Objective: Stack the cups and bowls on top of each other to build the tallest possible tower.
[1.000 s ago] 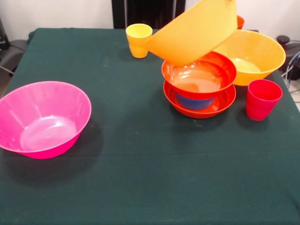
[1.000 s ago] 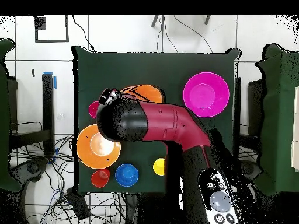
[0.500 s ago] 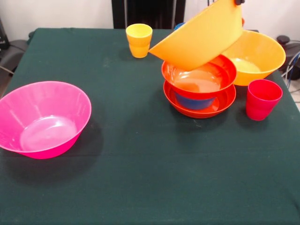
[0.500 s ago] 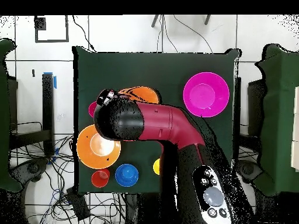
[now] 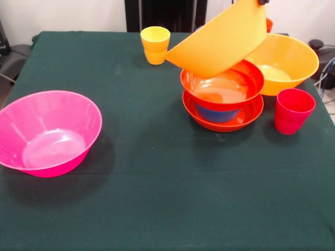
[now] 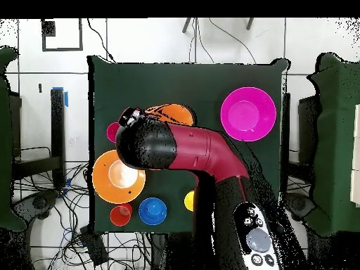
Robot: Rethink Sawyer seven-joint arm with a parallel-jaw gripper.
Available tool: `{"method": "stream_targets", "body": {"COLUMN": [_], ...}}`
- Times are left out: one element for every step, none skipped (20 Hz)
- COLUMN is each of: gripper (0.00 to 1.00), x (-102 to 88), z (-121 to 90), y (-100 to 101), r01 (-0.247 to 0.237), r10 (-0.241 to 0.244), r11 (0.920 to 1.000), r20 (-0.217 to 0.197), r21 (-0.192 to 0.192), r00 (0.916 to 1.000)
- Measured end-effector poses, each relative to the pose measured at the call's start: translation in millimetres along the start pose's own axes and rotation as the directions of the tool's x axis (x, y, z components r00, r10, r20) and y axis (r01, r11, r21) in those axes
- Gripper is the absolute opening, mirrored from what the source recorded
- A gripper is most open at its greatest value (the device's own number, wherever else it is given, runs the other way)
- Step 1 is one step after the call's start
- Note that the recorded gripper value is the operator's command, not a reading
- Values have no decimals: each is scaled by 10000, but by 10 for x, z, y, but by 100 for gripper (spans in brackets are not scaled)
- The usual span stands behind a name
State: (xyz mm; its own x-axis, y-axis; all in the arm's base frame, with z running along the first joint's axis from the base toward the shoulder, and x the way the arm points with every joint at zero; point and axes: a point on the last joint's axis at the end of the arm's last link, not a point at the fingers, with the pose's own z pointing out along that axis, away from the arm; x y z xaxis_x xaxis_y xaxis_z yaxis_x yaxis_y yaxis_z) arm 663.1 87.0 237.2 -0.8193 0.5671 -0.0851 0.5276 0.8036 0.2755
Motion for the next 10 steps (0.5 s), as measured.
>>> {"method": "stream_targets", "body": {"gripper": [0, 0, 0, 0, 0, 0, 0, 0, 0, 0], "x": [3, 3, 3, 2, -1, -3, -5, -6, -7, -6], "z": [0, -1, -2, -3, -4, -5, -4, -2, -1, -1], "y": [0, 1, 2, 2, 1, -4, -9, -16, -22, -31], "r01": [-21, -37, -52, -57, -68, -87, -94, -105, -119, -130], "r10": [21, 37, 52, 57, 68, 87, 94, 105, 119, 130], "r11": [10000, 10000, 10000, 10000, 10000, 10000, 10000, 9999, 9999, 9999], "r20": [-1, -3, -5, -4, 1, 5, 12, 16, 21, 32], "r21": [7, 5, 3, 4, 3, 12, 24, 42, 56, 81], "r00": [10000, 10000, 10000, 10000, 10000, 10000, 10000, 9999, 9999, 9999]}}
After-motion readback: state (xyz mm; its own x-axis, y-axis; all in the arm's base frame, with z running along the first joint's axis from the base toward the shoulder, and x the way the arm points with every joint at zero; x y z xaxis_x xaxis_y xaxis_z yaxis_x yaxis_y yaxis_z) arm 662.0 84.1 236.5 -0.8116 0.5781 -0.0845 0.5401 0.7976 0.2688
